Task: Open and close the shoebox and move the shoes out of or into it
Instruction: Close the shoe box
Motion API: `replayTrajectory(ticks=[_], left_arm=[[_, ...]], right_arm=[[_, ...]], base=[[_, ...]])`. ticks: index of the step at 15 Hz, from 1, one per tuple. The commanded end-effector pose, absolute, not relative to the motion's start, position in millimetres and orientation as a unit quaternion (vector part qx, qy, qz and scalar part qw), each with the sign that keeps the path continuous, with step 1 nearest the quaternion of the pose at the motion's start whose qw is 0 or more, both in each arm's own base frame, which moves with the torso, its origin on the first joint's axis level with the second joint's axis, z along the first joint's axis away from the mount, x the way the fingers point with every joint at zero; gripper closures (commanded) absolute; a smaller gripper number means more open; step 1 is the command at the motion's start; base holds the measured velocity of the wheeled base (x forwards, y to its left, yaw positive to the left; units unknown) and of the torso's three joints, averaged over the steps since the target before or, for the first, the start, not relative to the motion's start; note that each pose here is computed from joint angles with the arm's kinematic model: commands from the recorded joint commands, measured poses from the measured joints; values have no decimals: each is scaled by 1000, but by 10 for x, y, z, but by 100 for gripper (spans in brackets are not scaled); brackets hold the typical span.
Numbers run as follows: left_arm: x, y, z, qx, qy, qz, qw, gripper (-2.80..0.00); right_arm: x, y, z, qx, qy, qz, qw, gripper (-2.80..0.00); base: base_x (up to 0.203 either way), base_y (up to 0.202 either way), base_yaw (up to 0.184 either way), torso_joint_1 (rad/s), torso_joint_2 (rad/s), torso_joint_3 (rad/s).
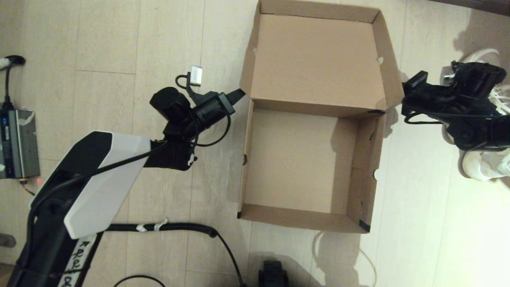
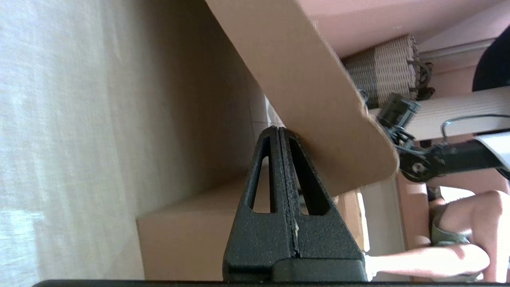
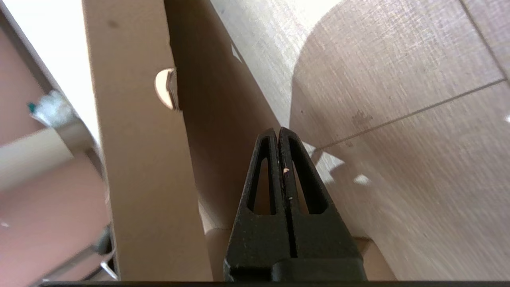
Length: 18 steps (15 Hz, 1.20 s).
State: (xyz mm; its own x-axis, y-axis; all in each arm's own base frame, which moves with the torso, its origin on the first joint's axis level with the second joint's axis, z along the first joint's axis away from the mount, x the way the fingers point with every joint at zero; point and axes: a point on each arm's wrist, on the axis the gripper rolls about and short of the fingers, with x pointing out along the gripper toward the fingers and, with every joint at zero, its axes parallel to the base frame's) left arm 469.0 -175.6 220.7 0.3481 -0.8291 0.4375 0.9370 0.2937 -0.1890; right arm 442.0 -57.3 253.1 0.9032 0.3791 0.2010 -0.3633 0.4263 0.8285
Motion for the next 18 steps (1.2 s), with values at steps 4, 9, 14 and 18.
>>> replayTrajectory(ticks=[4, 9, 14, 18], left_arm=[[4674, -1837, 2169, -208, -120, -570, 786, 0], [4668, -1835, 2180, -207, -121, -570, 786, 0], [4668, -1835, 2180, -207, -121, -570, 786, 0], [4668, -1851, 2166, -207, -120, -571, 785, 0]], right_arm=[[4554, -575, 2589, 529, 2, 241, 813, 0], [4675, -584, 2617, 560, -10, 331, 760, 0], [4745, -591, 2549, 595, 13, 347, 725, 0], [4844, -603, 2456, 596, 20, 352, 722, 0]], base=[[0, 0, 0, 0, 0, 0], [0, 0, 0, 0, 0, 0], [0, 0, 0, 0, 0, 0], [0, 0, 0, 0, 0, 0]])
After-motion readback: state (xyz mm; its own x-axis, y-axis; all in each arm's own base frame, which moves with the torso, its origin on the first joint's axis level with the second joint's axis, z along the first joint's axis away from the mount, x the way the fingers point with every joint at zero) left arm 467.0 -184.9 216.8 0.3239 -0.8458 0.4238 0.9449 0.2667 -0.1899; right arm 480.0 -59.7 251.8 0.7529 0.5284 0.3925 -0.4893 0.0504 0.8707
